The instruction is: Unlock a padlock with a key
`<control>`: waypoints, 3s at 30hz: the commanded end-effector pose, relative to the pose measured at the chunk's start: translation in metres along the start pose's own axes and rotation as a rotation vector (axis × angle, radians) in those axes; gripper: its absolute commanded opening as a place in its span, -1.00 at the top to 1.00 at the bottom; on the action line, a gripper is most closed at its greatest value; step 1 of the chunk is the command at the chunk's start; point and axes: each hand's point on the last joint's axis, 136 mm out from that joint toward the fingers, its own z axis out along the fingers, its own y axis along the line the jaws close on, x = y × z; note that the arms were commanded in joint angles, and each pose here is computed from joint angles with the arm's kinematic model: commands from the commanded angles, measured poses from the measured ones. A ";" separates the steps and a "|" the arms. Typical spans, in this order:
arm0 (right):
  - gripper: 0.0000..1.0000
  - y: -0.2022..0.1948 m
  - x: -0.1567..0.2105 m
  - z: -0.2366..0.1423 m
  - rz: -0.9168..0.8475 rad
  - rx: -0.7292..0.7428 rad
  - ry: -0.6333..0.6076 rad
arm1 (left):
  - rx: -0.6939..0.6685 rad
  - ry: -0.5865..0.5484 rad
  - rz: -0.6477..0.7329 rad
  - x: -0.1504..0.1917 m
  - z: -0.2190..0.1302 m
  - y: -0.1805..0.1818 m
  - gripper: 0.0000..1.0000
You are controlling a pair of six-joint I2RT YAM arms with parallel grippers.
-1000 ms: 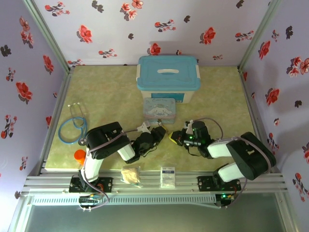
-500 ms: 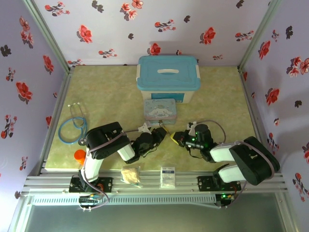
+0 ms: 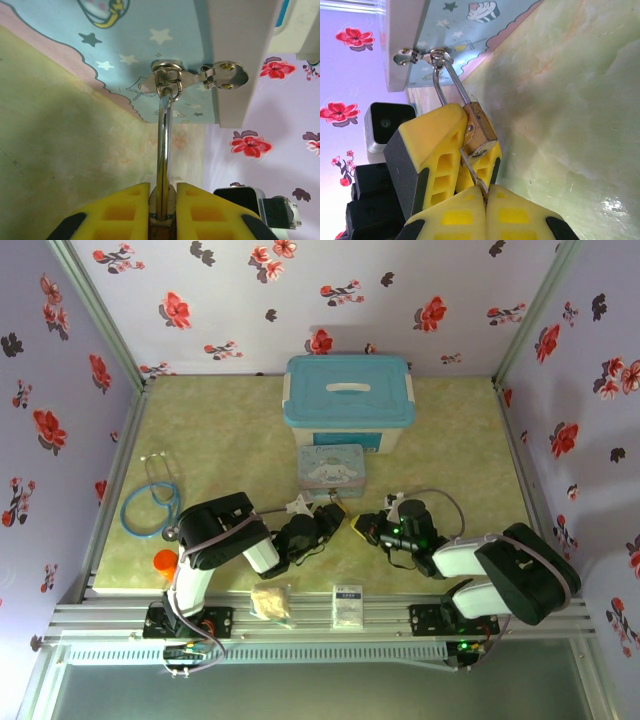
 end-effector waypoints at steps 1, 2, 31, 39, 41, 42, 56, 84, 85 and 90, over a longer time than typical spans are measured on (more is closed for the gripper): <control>1.00 0.000 0.001 0.000 -0.030 0.019 -0.016 | -0.025 0.011 -0.003 0.003 -0.002 0.008 1.00; 1.00 -0.002 0.003 -0.001 -0.033 0.025 -0.017 | -0.023 0.012 -0.005 0.003 -0.002 0.008 1.00; 1.00 -0.018 0.004 -0.014 -0.009 0.053 -0.066 | -0.026 0.019 -0.003 0.007 -0.001 0.010 1.00; 1.00 -0.004 0.001 -0.014 -0.042 0.043 -0.058 | -0.016 0.028 -0.007 0.010 0.000 0.006 1.00; 1.00 -0.002 0.000 -0.012 -0.041 0.029 -0.060 | -0.014 0.031 -0.006 0.012 0.001 0.005 1.00; 1.00 -0.001 0.000 -0.012 -0.040 0.022 -0.060 | -0.014 0.032 -0.007 0.012 0.001 0.005 1.00; 1.00 0.010 -0.005 -0.004 -0.037 -0.006 -0.063 | -0.015 0.042 -0.021 0.017 0.001 0.006 1.00; 1.00 -0.007 0.001 -0.011 -0.020 0.044 -0.060 | -0.021 0.042 -0.019 0.018 0.003 0.009 1.00; 1.00 -0.007 0.002 -0.012 -0.019 0.045 -0.061 | -0.021 0.043 -0.018 0.018 0.004 0.010 1.00; 1.00 -0.011 0.004 -0.016 -0.026 0.068 -0.053 | -0.022 0.041 -0.016 0.018 0.005 0.010 1.00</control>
